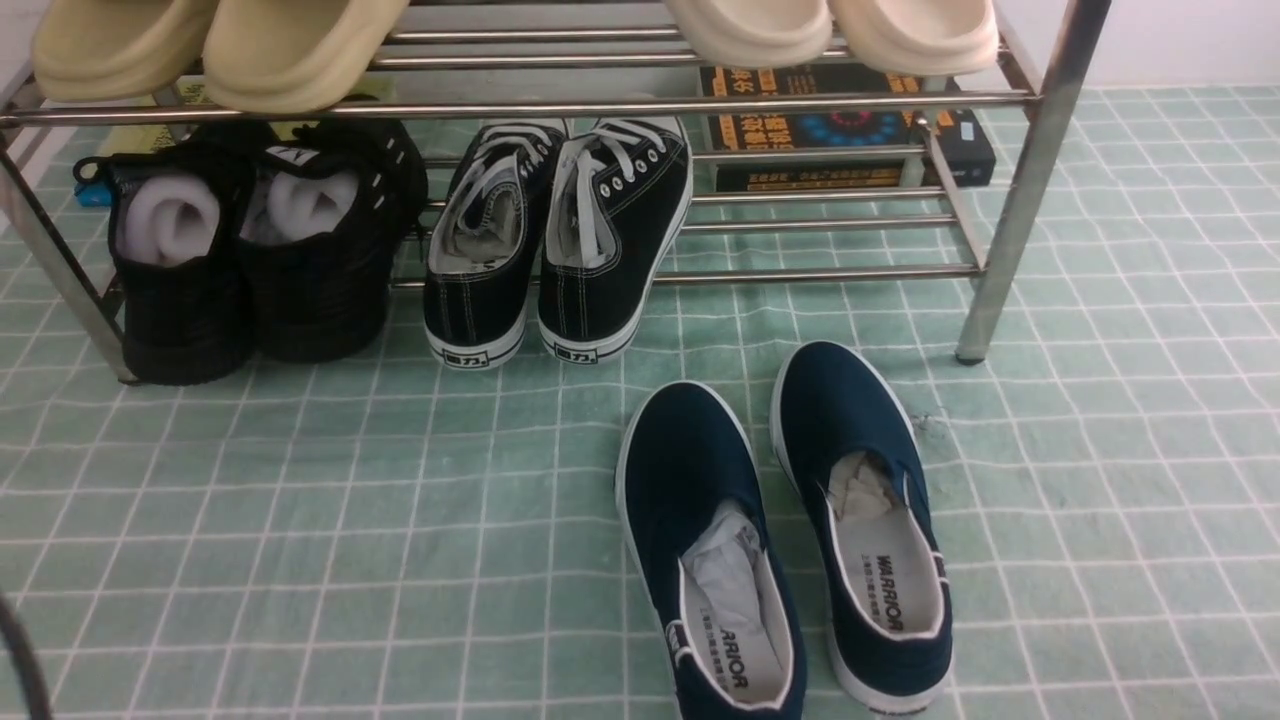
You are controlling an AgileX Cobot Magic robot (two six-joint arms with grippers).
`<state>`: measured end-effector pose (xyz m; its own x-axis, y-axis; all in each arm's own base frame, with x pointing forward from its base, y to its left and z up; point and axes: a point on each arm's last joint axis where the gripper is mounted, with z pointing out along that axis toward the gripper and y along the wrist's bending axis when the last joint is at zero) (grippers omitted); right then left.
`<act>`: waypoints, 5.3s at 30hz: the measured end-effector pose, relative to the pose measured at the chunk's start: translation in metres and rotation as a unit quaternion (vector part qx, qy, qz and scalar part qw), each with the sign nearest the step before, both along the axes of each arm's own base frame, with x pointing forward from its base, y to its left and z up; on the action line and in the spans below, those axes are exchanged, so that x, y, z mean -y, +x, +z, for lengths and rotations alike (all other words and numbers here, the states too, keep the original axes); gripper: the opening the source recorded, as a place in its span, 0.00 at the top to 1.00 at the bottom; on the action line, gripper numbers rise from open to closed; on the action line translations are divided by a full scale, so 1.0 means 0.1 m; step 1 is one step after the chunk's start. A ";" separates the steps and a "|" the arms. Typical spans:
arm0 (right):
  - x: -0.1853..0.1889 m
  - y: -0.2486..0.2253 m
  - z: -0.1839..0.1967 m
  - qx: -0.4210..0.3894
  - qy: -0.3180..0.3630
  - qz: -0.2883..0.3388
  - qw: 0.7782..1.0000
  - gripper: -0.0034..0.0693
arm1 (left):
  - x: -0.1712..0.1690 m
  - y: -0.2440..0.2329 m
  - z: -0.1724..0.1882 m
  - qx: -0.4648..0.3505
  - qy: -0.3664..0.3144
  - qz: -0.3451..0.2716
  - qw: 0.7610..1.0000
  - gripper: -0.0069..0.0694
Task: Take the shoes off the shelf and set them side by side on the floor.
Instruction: 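Grasp the leftmost shoe on the bottom shelf of the shoe rack with the left gripper, then set the held shoe down on the floor in front of the rack with the left gripper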
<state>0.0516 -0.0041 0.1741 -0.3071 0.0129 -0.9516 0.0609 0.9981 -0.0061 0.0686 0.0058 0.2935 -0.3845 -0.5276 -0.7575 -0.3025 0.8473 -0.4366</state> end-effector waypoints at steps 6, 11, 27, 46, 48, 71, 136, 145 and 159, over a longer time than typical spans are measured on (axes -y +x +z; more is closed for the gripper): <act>0.00 0.00 0.00 0.000 0.000 0.000 1.000 0.63 | -0.14 0.55 0.21 -0.248 0.152 -0.022 0.957 0.91; 0.00 0.00 0.00 0.000 0.000 0.000 1.000 0.63 | -0.24 1.20 0.47 -0.287 0.244 -0.021 0.926 0.90; 0.00 0.00 0.00 0.000 0.000 0.000 1.000 0.63 | -0.72 1.91 0.73 -0.124 0.117 0.043 0.984 0.89; 0.00 0.00 0.00 0.000 0.000 0.000 1.000 0.63 | -0.71 2.57 0.16 -0.107 0.011 0.002 0.994 0.35; 0.00 0.00 0.00 0.000 0.000 0.000 1.000 0.63 | -0.69 2.65 0.06 -0.114 0.024 -0.017 0.993 0.33; 0.00 0.00 0.00 0.000 0.000 0.000 1.000 0.63 | -0.65 3.07 -0.47 -0.099 -0.040 0.010 0.994 0.66; 0.00 0.00 0.00 0.000 0.000 0.000 1.000 0.62 | -0.44 1.34 0.06 -0.142 0.075 0.038 0.986 0.88; 0.00 0.00 0.00 0.000 0.000 0.000 1.000 0.62 | -0.48 1.46 -0.15 -0.203 0.078 0.031 0.976 0.87; 0.00 0.00 0.00 0.000 0.000 0.000 1.000 0.62 | -0.53 1.38 -0.08 -0.283 0.119 0.012 0.952 0.39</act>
